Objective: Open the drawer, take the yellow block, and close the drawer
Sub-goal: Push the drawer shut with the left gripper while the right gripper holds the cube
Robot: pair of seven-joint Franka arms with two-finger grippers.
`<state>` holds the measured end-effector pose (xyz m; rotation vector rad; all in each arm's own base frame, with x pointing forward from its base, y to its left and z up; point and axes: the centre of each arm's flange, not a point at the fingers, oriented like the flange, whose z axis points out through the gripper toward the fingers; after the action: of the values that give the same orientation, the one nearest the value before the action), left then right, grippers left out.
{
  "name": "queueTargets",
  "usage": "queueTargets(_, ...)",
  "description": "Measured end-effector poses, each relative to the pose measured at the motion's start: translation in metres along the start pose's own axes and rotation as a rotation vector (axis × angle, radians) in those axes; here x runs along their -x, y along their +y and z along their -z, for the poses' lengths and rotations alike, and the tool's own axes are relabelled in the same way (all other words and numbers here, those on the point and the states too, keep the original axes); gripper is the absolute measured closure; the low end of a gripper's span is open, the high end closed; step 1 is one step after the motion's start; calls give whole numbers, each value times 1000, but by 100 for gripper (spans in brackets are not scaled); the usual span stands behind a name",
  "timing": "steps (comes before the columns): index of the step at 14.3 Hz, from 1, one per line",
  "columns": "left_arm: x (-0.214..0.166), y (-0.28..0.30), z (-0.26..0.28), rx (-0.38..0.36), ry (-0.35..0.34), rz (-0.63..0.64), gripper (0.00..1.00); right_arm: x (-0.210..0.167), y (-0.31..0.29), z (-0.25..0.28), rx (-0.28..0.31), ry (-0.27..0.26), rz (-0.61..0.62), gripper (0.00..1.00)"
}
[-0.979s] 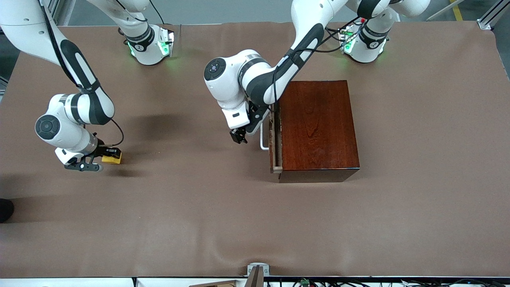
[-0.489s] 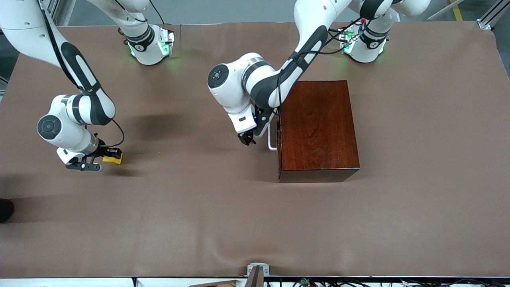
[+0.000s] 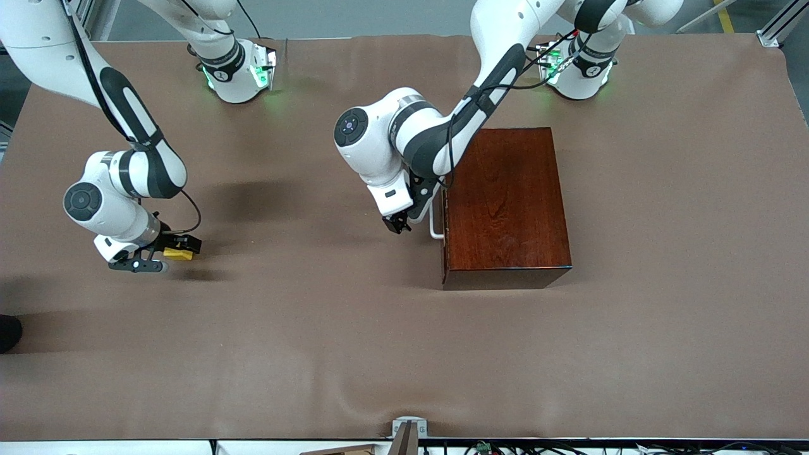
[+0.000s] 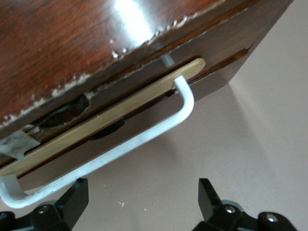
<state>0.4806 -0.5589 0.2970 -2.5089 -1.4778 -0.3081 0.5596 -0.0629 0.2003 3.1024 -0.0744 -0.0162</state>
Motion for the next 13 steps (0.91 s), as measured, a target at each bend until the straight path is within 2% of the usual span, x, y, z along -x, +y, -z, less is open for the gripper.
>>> queueTargets(3, -11, 9, 14, 61, -24, -1, 0, -9, -11, 26, 2, 50, 22, 0)
queueTargets(6, -33, 7, 82, 166, -51, -120, 0, -19, -19, 59, 11, 77, 54, 0)
queueTargets(9, -71, -9, 157, 255, -51, -250, 0, -33, -37, 99, 23, 27, 83, 0)
queueTargets(11, -106, -18, 186, 268, -39, -327, 0, -43, -47, 125, 29, 1, 98, 0)
queueTargets(13, -145, -25, 199, 267, -56, -382, 0, -50, -52, 148, 31, -20, 100, 0)
